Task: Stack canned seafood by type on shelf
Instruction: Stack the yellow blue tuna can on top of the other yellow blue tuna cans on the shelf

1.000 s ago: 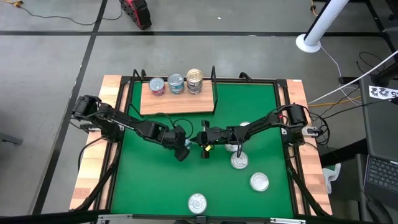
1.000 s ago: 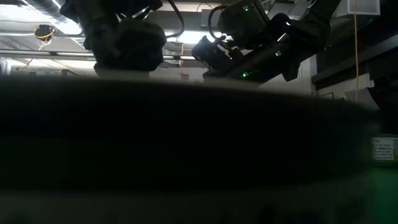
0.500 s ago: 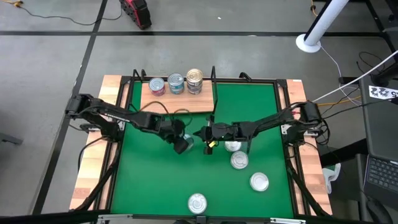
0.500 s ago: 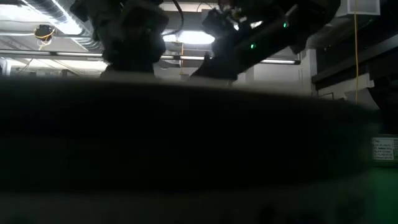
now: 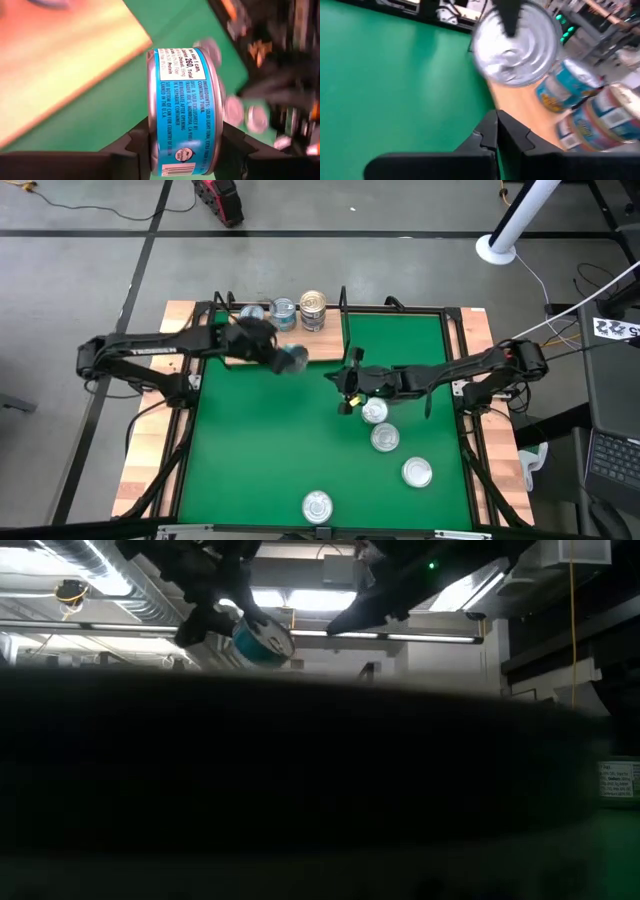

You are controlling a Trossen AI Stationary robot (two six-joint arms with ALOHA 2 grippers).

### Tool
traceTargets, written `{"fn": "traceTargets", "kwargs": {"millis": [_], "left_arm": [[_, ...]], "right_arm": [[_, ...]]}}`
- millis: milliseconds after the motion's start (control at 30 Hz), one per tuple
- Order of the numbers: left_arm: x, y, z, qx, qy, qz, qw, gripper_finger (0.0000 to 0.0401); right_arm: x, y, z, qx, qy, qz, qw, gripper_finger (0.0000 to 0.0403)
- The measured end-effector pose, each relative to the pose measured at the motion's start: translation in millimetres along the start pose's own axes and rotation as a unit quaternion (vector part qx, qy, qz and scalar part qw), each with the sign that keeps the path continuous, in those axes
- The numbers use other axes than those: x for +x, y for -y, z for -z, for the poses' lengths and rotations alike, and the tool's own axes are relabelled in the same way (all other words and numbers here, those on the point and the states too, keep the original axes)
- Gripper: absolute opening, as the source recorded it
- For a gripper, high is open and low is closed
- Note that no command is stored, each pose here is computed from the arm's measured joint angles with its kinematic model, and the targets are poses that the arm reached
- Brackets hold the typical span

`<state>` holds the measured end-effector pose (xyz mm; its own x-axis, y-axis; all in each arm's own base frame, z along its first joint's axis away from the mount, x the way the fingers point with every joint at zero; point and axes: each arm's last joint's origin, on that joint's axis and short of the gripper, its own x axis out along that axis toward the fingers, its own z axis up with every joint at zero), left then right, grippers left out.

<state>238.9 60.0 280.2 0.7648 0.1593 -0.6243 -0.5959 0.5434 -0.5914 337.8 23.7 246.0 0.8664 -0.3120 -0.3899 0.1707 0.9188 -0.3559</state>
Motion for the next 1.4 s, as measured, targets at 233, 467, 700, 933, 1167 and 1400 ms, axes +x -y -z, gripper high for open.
{"fn": "traceTargets", "kwargs": {"millis": [233,467,700,933,1167,1400], "left_arm": [[-17,-32,-37,-0.061,0.082,-0.033,0.994,0.0138],[-18,-59,-73,-0.099,0.152,-0.013,0.983,0.0147],[-7,-86,-90,-0.132,0.167,-0.043,0.976,0.0140],[7,-101,-97,-0.147,0.170,-0.057,0.973,0.0150],[10,-109,-101,-0.154,0.177,-0.062,0.970,0.0141],[10,-109,-102,-0.167,0.178,-0.061,0.968,0.0152]], "right_arm": [[-5,4,-4,0.001,0.007,0.015,1.000,0.0010],[-5,4,-4,0.000,0.005,0.014,1.000,0.0010],[-5,4,-3,-0.003,0.001,0.013,1.000,0.0010],[-5,4,-3,-0.003,0.000,0.013,1.000,0.0010],[-5,3,-1,-0.006,-0.006,0.012,1.000,0.0010],[-5,3,-1,-0.006,-0.006,0.012,1.000,0.0010]]}}
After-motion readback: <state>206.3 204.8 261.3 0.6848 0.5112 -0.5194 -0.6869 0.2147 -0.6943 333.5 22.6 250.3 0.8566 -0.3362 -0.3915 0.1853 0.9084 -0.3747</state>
